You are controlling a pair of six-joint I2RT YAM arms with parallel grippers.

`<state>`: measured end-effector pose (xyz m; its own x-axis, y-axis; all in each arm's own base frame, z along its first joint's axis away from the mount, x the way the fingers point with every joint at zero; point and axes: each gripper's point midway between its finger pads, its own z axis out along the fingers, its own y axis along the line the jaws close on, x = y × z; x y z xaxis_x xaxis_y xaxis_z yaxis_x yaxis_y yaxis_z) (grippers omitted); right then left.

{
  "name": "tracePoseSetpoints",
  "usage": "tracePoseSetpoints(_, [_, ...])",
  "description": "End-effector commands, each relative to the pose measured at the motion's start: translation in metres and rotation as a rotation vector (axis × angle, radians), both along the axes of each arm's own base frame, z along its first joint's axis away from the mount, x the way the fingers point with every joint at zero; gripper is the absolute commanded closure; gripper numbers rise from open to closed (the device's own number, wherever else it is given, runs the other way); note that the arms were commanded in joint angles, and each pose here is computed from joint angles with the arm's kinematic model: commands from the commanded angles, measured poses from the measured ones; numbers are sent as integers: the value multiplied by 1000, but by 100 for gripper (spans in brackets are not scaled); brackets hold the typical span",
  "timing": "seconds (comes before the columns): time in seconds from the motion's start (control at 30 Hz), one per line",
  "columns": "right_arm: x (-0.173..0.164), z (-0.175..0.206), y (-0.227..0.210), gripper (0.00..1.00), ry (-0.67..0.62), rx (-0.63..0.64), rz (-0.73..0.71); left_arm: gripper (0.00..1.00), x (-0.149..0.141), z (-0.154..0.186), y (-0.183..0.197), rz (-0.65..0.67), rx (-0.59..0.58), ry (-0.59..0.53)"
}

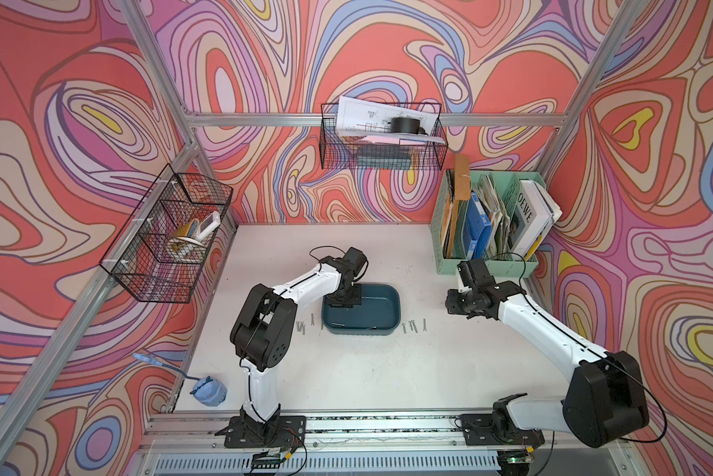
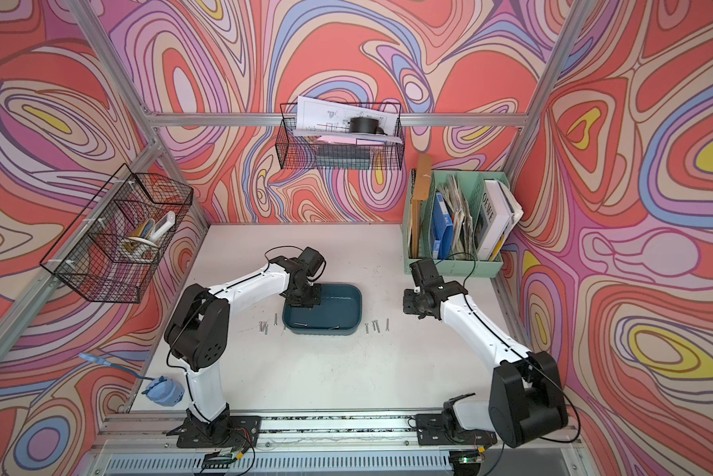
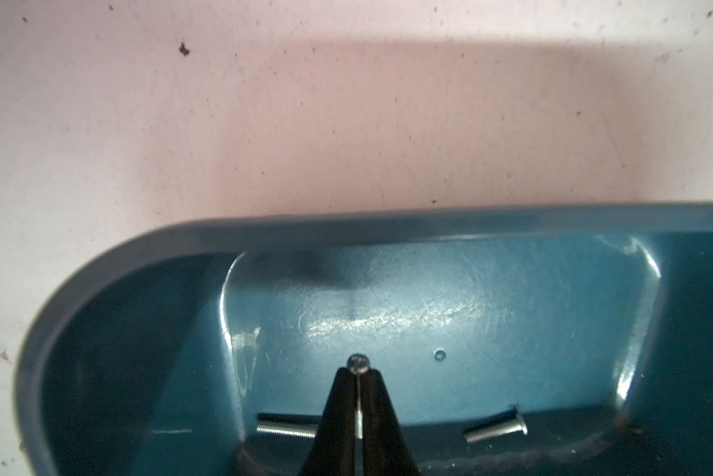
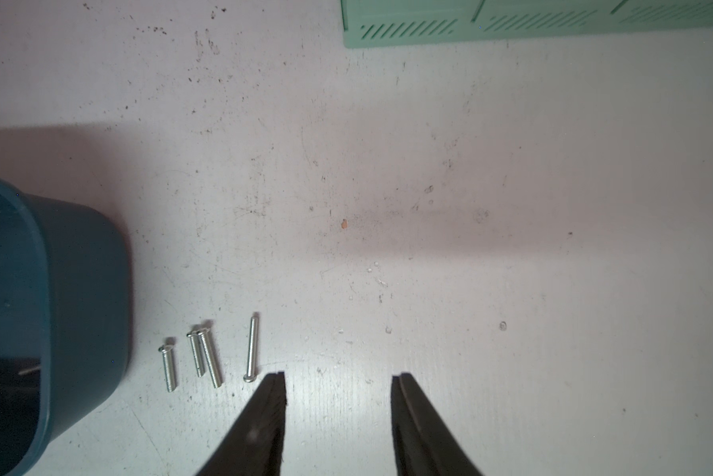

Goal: Take out the screws from the storage box
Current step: Pick up the screw from the storage box, then place the screw at the center of the board.

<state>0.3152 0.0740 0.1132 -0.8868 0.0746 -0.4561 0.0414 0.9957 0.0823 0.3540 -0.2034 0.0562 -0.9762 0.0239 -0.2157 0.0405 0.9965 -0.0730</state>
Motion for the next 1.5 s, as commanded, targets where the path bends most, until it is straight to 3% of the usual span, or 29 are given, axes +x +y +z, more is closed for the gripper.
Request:
tracePoseSetpoints(0.0, [2, 1, -1, 56, -9, 3, -3, 91, -10, 14, 9, -23, 31, -3])
tracePoseSetpoints(0.47, [3, 2, -1, 56, -13, 4, -4, 91, -18, 51, 33, -7, 41, -89])
tracePoseSetpoints(0.87, [5, 1, 1, 56, -9, 5, 5, 90, -23, 68, 121, 173, 41, -122])
tracePoseSetpoints(1.47, [6, 3, -1, 56, -9, -3, -6, 90, -21, -27, 143, 246, 17, 61])
